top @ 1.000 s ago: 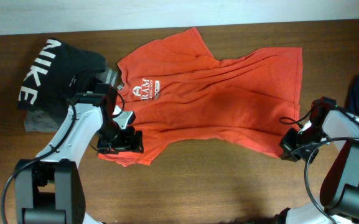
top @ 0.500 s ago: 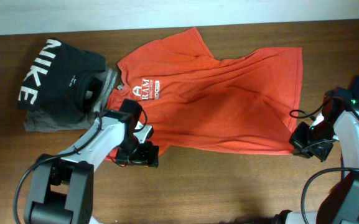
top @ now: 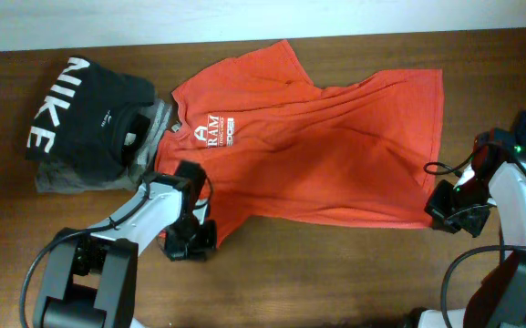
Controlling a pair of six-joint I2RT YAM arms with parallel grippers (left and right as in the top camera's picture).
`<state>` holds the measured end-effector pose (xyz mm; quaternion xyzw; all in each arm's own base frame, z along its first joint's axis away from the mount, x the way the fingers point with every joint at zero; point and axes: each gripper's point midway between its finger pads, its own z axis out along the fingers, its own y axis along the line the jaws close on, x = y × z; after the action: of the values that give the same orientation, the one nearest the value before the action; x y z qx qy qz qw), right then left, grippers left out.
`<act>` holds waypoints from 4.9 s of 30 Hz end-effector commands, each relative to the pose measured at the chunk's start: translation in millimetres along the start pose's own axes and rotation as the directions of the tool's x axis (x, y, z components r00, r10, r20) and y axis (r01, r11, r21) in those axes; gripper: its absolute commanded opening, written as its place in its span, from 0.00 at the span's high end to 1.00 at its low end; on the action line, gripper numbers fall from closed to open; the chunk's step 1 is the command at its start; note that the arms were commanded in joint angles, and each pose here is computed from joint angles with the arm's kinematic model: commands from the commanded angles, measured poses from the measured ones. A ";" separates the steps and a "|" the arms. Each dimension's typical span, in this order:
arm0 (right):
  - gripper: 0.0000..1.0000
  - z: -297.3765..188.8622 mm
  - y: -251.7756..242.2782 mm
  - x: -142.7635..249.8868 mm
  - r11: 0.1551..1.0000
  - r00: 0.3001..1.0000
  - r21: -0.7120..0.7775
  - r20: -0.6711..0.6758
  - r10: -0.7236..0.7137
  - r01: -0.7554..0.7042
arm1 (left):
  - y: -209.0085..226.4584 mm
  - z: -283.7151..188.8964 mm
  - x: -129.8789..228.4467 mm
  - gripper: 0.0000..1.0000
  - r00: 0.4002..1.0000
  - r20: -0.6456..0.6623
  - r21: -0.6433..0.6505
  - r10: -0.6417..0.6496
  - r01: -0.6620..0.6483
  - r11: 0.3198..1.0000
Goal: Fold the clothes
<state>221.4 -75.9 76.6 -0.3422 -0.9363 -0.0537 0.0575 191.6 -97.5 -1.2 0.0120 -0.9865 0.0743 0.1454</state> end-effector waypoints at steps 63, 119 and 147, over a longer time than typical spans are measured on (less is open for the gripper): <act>0.95 -8.2 -16.2 -27.9 0.994 0.990 0.108 0.140 0.000 -0.016 | 92.6 -84.1 -15.1 1.00 0.783 0.338 -0.027 -0.522 0.562 0.826; 0.96 -16.4 64.4 -60.7 0.944 0.969 -0.277 0.216 -0.122 0.181 | 86.2 -125.2 -10.3 1.00 0.719 0.483 0.083 -0.500 0.531 0.844; 0.96 -101.0 21.5 59.3 0.970 0.973 -0.243 0.221 0.061 -0.005 | 36.2 -201.2 34.4 1.00 0.669 0.636 0.314 -0.385 0.231 0.921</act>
<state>202.5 -34.2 157.8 -0.3449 -0.9276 -0.1403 -0.0296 209.3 -29.6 160.9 0.2372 -0.9486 0.1216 -0.1706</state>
